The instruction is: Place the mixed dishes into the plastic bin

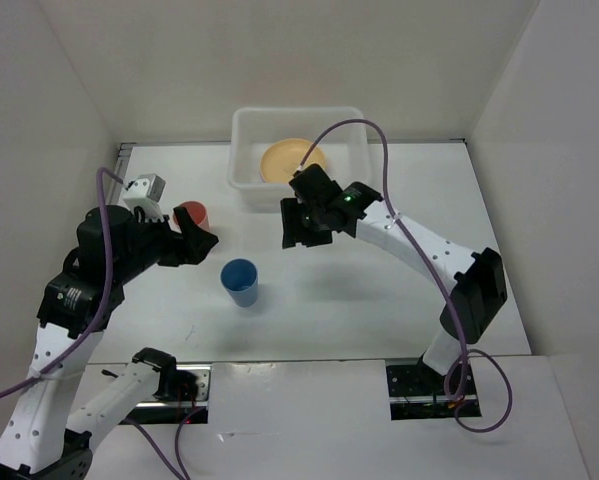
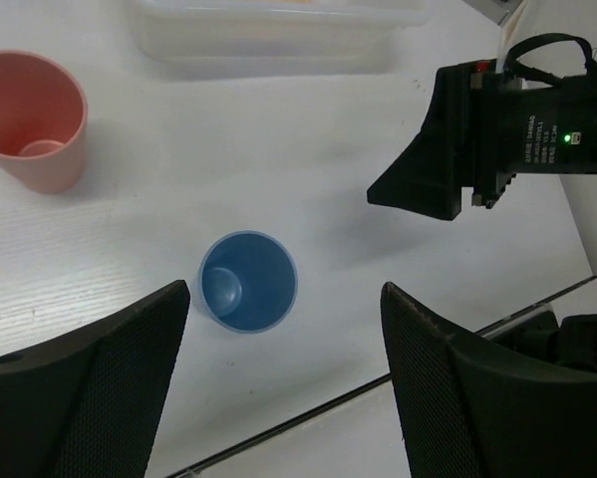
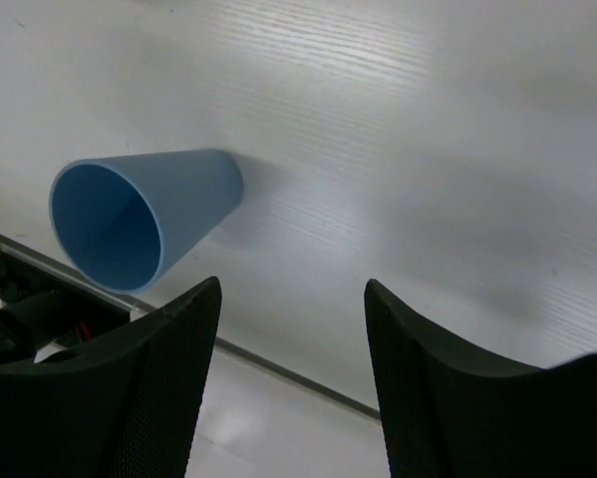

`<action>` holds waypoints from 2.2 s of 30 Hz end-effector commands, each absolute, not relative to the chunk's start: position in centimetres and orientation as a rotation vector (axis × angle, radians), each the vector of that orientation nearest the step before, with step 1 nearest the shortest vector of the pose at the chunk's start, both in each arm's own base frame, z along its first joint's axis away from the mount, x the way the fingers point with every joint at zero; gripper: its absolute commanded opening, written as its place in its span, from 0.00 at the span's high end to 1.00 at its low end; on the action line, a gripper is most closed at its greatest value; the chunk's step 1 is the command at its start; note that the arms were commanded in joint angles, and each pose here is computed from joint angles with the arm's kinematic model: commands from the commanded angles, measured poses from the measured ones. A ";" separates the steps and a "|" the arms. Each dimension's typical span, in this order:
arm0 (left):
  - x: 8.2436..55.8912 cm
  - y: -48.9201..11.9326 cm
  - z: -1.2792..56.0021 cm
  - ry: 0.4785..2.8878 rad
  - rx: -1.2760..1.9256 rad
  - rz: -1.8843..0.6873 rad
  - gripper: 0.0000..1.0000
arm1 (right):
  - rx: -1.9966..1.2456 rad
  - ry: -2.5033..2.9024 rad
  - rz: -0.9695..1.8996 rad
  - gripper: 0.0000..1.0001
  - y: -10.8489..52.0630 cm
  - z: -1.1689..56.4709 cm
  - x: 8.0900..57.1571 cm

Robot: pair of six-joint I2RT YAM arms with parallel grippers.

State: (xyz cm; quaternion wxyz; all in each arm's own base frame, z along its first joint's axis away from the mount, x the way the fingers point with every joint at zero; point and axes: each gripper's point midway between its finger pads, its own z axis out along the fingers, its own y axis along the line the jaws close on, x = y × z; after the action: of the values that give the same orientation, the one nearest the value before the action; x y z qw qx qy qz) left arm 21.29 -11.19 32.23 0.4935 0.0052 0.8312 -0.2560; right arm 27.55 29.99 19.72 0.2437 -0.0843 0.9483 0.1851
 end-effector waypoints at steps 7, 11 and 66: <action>20.7 -9.7 33.0 1.984 0.004 -0.539 0.14 | -0.310 2.499 0.741 0.35 38.4 18.3 26.9; 20.8 -9.8 32.7 1.994 0.003 -0.537 0.13 | -0.334 2.524 0.738 0.35 39.7 17.2 26.4; 23.0 -11.3 28.3 2.107 0.098 -0.546 0.06 | 0.353 2.060 0.389 1.00 16.8 29.0 59.8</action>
State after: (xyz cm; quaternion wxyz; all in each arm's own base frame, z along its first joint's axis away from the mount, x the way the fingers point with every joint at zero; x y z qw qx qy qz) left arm 22.04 -11.24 28.74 0.4544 0.0221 0.8597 -0.2323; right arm 59.30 16.78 25.69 0.4498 0.1376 0.8721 0.1345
